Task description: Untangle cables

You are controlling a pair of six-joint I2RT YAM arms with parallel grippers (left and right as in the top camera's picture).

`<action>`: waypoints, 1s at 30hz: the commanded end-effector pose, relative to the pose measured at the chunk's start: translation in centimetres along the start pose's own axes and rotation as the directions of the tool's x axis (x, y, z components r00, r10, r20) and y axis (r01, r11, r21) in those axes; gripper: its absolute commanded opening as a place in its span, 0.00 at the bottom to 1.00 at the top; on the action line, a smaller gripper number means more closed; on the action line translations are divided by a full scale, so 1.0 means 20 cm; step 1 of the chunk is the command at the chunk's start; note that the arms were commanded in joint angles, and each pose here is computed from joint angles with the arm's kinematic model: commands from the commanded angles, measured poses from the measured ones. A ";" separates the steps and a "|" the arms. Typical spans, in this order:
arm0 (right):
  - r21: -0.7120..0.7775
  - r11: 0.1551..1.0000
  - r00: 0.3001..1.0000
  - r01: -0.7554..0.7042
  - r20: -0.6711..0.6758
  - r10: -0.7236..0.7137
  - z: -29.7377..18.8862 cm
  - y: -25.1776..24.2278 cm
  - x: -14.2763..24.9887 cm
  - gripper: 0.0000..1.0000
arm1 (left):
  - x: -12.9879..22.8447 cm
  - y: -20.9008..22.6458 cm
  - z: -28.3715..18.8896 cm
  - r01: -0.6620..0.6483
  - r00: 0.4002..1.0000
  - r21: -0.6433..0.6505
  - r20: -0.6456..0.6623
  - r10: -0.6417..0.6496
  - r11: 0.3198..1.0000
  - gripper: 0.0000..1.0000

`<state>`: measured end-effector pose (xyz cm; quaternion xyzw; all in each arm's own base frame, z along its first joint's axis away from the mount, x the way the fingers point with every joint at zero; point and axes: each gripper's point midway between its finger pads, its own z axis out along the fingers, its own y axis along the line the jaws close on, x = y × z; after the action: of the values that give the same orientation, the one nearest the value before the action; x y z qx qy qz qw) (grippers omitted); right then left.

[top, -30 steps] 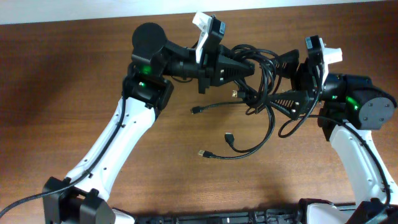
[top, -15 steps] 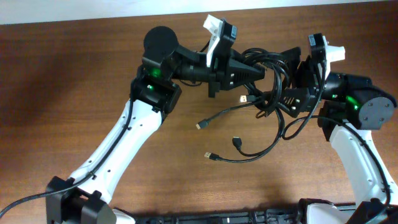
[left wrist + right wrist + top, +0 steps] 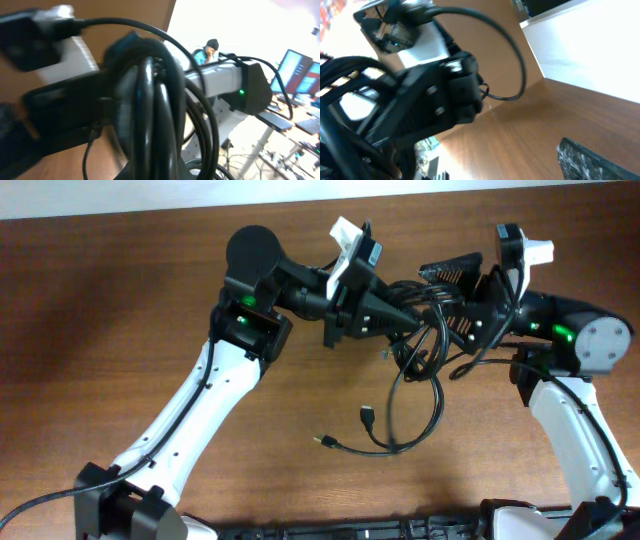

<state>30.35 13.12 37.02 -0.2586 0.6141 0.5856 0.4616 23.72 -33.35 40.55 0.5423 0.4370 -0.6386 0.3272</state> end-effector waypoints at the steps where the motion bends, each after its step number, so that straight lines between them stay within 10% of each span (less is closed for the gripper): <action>1: 0.039 0.999 0.997 -0.021 0.074 0.018 0.00 -0.07 -0.06 0.98 | 0.02 -0.15 0.07 -0.052 0.997 0.145 -0.052 0.060 0.988 0.00; 30: 0.236 0.952 0.966 -0.192 0.216 0.142 -0.34 -0.45 -0.10 0.99 | 0.03 -0.16 0.09 -0.026 0.998 0.148 -0.055 0.034 0.989 0.00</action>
<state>37.43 4.37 33.54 -0.0741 0.6542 0.5605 0.5024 20.48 -34.08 40.08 0.5789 0.4022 -0.6528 0.2774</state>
